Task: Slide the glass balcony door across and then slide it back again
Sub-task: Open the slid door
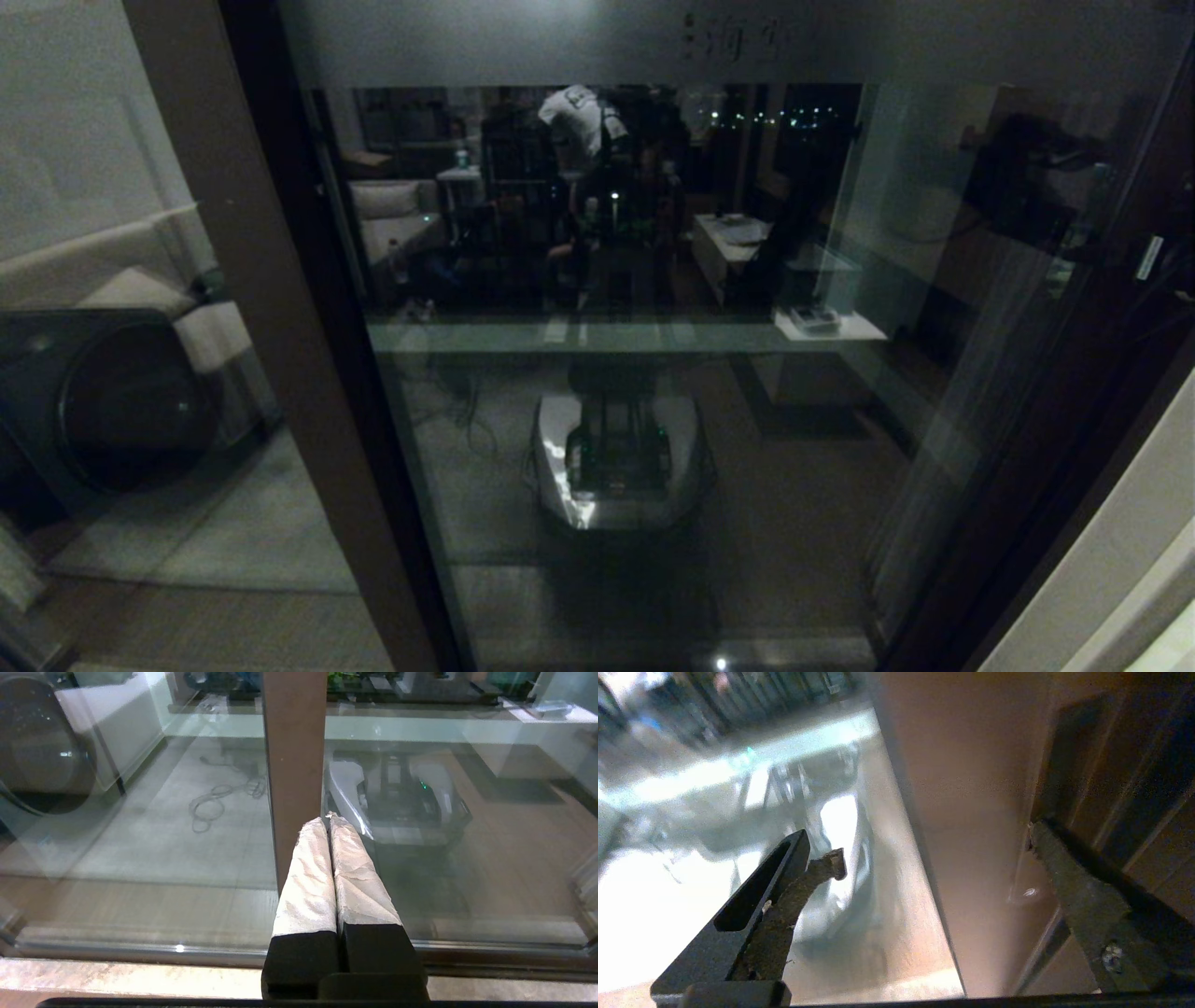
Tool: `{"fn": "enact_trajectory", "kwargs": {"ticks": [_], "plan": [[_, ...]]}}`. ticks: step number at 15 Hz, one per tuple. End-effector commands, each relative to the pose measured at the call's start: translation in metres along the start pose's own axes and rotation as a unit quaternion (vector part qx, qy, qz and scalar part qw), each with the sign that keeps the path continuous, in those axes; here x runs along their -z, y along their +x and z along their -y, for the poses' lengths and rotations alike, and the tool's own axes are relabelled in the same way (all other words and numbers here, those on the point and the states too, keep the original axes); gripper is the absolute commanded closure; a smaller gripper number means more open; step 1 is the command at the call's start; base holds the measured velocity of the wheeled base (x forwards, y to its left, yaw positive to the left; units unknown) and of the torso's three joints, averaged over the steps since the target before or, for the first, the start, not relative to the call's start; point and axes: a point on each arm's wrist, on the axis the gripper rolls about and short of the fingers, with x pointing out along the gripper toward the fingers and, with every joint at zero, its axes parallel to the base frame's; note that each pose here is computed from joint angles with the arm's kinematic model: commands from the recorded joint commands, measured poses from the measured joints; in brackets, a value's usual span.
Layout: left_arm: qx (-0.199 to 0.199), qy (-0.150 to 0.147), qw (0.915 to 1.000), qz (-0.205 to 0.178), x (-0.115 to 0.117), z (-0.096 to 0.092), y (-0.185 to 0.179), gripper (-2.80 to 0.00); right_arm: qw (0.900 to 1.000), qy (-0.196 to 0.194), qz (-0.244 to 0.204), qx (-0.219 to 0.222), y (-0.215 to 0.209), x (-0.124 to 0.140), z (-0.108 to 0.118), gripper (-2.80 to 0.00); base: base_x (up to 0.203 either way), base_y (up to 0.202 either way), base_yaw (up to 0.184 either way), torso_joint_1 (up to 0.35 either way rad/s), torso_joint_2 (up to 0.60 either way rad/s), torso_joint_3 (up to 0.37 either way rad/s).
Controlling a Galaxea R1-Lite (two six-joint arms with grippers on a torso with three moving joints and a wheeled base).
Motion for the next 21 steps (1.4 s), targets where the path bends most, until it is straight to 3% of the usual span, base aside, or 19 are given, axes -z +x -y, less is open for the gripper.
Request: {"fn": "enact_trajectory", "kwargs": {"ticks": [1, 9, 11, 16, 19, 21], "plan": [[0.0, 0.0, 1.0, 0.0, 0.0, 0.0, 0.0, 0.0, 1.0, -0.008, 0.011, -0.002, -0.015, -0.009, -0.006, -2.8, 0.0, 0.0, 0.0, 0.0, 0.0, 0.0], [0.0, 0.0, 1.0, 0.0, 0.0, 0.0, 0.0, 0.0, 1.0, -0.023, 0.017, 0.009, -0.021, -0.013, -0.002, -2.8, 0.0, 0.0, 0.0, 0.0, 0.0, 0.0], [0.0, 0.0, 1.0, 0.0, 0.0, 0.0, 0.0, 0.0, 0.999, -0.028, 0.014, 0.035, -0.028, -0.016, -0.003, -2.8, 0.0, 0.0, 0.0, 0.0, 0.0, 0.0], [0.0, 0.0, 1.0, 0.0, 0.0, 0.0, 0.0, 0.0, 0.997, -0.053, -0.01, 0.058, -0.069, -0.031, -0.007, -2.8, 0.0, 0.0, 0.0, 0.0, 0.0, 0.0], [0.0, 0.0, 1.0, 0.0, 0.0, 0.0, 0.0, 0.0, 0.997, -0.053, -0.025, 0.043, -0.061, -0.026, -0.004, -2.8, 0.0, 0.0, 0.0, 0.0, 0.0, 0.0], [0.0, 0.0, 1.0, 0.0, 0.0, 0.0, 0.0, 0.0, 0.998, -0.06, -0.009, 0.03, -0.055, -0.035, -0.002, -2.8, 0.0, 0.0, 0.0, 0.0, 0.0, 0.0]]}}
